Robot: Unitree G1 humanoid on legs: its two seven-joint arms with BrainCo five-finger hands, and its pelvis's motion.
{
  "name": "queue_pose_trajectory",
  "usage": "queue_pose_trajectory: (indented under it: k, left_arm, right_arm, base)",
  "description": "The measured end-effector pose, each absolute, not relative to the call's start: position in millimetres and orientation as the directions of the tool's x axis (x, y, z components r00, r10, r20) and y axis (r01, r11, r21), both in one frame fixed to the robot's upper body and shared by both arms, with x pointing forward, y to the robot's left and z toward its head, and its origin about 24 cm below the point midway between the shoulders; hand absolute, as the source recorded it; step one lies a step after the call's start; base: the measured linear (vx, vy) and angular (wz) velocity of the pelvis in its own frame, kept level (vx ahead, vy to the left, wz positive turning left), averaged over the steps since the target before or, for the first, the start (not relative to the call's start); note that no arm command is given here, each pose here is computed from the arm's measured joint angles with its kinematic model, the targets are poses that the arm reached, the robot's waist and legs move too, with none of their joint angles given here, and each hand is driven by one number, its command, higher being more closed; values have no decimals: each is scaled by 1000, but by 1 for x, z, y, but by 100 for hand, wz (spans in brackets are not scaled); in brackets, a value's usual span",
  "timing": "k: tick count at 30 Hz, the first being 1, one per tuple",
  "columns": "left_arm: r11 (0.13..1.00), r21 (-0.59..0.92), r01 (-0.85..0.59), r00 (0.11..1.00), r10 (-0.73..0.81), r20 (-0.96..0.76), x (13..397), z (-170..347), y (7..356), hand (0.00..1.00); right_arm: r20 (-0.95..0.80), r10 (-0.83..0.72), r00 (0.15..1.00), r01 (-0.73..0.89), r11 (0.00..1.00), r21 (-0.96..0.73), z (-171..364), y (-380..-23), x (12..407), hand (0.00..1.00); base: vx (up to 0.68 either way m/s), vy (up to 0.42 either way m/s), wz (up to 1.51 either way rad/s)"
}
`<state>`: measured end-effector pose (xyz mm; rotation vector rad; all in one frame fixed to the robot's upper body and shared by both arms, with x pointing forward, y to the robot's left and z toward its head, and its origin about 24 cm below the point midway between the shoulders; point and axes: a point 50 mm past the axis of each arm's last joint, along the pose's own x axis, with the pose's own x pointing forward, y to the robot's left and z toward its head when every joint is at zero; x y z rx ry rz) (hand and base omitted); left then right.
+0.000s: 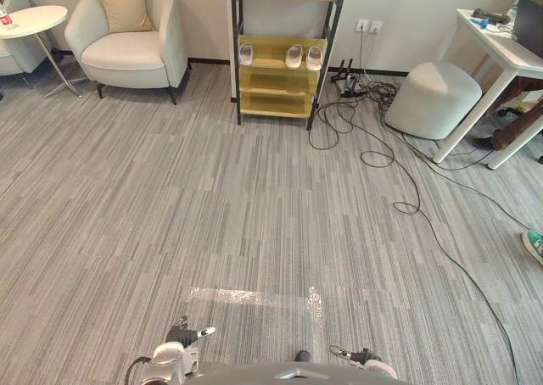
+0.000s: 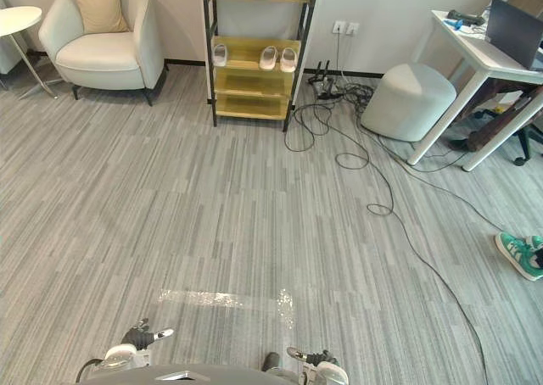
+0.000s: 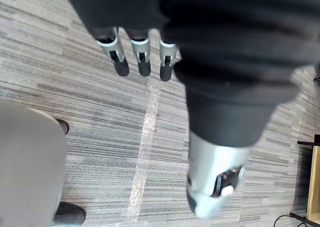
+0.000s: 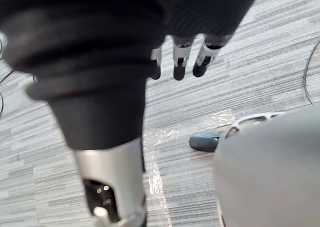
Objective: Pick up cushions and gather them together orderly.
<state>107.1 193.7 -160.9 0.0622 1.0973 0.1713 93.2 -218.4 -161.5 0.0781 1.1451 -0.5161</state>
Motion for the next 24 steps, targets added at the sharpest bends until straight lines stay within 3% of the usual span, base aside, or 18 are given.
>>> queue_pose_trajectory:
  k: [13,24]
  left_arm:
    - [987,126,-96,498,157,-853,119,-155,192,0]
    - [974,133,-182,405,197,-893,85,-164,200,0]
  right_arm:
    - [-860,-368,353,459,869,-183,-157,-222,101,0]
    - [-867,-360,345,424,884,-197,-158,-219,93,0]
  base:
    - [-12,19,10]
    - [129,99,-38]
